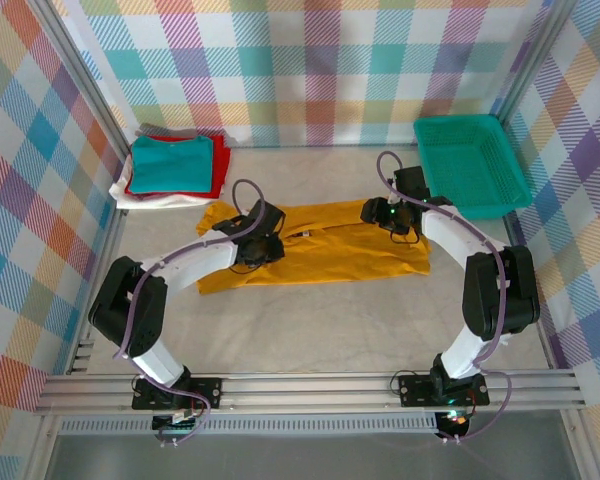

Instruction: Fold and stack the t-shirts

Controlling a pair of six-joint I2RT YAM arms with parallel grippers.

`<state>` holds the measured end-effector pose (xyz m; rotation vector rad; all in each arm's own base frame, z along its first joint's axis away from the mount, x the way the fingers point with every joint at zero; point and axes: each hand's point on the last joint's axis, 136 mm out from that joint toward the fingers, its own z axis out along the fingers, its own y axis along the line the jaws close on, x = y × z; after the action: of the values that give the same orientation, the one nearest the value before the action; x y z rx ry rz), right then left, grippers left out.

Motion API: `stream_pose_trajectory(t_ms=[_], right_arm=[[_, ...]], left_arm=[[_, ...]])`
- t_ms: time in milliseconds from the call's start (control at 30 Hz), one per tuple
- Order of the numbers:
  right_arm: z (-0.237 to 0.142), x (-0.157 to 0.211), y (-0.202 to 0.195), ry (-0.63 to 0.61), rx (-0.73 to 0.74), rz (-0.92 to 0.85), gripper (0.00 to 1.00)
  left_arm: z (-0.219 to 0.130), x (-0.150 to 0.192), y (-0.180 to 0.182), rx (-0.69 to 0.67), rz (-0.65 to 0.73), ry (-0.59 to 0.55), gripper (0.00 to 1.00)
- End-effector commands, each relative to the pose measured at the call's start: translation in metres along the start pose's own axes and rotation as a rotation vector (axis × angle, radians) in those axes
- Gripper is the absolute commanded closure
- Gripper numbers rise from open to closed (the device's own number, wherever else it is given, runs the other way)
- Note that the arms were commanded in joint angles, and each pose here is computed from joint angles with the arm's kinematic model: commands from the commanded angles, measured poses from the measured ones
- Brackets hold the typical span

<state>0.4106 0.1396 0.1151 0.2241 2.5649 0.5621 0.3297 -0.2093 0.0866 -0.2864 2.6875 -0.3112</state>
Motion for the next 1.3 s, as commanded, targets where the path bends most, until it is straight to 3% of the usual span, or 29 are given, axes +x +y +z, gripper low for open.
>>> stream_pose_trajectory(t_ms=[0,67,133,500,800,900,1100,1267], right_arm=[[-0.005,-0.003,0.007,0.002,-0.026,-0.014,0.40],[-0.006,-0.002,0.006,-0.001,-0.017,-0.020,0.40],[-0.007,-0.001,0.005,-0.001,-0.011,-0.024,0.40],[-0.013,-0.001,0.008,-0.002,-0.026,-0.024,0.39],[-0.018,-0.001,0.010,-0.009,-0.035,-0.025,0.38],[-0.020,-0.002,0.009,-0.015,-0.027,-0.030,0.38],[-0.022,-0.003,0.009,-0.016,-0.021,-0.039,0.37],[-0.020,-0.005,0.011,-0.019,-0.025,-0.038,0.37]], left_arm=[[-0.013,0.008,0.021,-0.089,-0.005,-0.011,0.62],[-0.023,-0.001,0.028,-0.090,-0.003,-0.065,0.46],[-0.031,-0.013,0.035,-0.082,0.001,-0.095,0.43],[-0.003,-0.053,0.111,-0.138,-0.133,-0.077,0.49],[0.037,-0.053,0.120,-0.171,-0.136,-0.020,0.50],[0.045,-0.053,0.126,-0.194,-0.137,-0.016,0.61],[0.027,-0.067,0.118,-0.177,-0.145,-0.048,0.97],[0.001,-0.075,0.112,-0.156,-0.146,-0.082,1.00]])
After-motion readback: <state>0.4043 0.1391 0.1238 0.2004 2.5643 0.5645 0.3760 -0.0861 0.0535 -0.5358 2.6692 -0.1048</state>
